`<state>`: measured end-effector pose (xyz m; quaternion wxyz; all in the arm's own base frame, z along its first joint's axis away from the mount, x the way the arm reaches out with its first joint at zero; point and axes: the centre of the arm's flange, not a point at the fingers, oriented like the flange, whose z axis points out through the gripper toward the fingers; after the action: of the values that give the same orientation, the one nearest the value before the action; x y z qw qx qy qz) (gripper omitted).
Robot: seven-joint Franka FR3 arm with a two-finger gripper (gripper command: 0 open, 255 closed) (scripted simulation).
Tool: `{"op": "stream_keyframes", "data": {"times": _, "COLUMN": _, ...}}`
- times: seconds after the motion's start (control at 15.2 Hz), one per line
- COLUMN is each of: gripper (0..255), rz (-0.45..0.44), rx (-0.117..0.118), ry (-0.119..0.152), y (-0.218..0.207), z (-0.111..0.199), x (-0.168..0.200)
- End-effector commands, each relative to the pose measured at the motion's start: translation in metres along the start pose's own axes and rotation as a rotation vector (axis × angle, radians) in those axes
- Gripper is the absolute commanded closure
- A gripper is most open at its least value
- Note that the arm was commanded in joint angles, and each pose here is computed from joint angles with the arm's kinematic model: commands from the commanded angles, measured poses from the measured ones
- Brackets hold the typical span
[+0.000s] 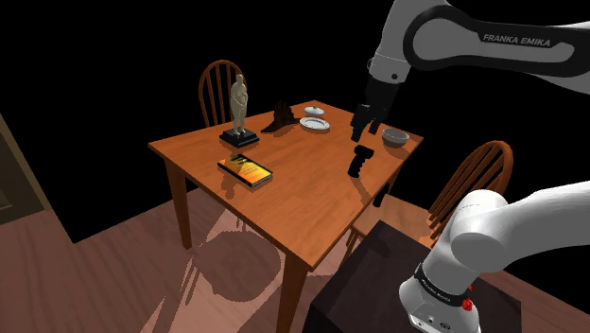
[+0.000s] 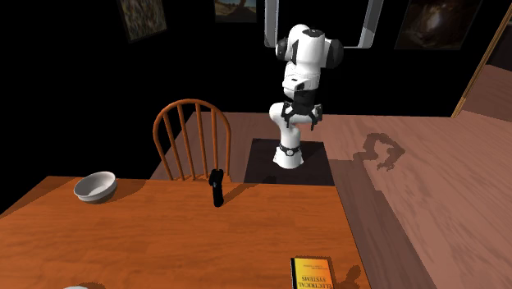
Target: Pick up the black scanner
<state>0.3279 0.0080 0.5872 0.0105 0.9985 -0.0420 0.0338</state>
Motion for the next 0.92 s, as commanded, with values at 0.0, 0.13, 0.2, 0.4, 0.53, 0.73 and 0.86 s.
{"op": "stream_keyframes", "data": {"times": 0.0, "gripper": 0, "rz": 0.0, "rx": 0.0, "ry": 0.0, "y": 0.0, "z": 0.0, "x": 0.0}}
{"op": "stream_keyframes", "data": {"times": 0.13, "gripper": 0, "rz": 0.009, "rx": 0.002, "ry": -0.005, "y": 0.022, "z": 0.013, "x": 0.008}}
{"op": "stream_keyframes", "data": {"times": 0.2, "gripper": 0, "rz": 0.014, "rx": 0.002, "ry": -0.007, "y": 0.033, "z": 0.019, "x": 0.012}}
{"op": "stream_keyframes", "data": {"times": 0.4, "gripper": 0, "rz": 0.028, "rx": 0.005, "ry": -0.015, "y": 0.067, "z": 0.038, "x": 0.024}}
{"op": "stream_keyframes", "data": {"times": 0.53, "gripper": 0, "rz": 0.037, "rx": 0.006, "ry": -0.02, "y": 0.089, "z": 0.051, "x": 0.031}}
{"op": "stream_keyframes", "data": {"times": 0.73, "gripper": 0, "rz": 0.051, "rx": 0.008, "ry": -0.027, "y": 0.122, "z": 0.071, "x": 0.042}}
{"op": "stream_keyframes", "data": {"times": 0.86, "gripper": 0, "rz": 0.06, "rx": 0.01, "ry": -0.032, "y": 0.145, "z": 0.084, "x": 0.048}}
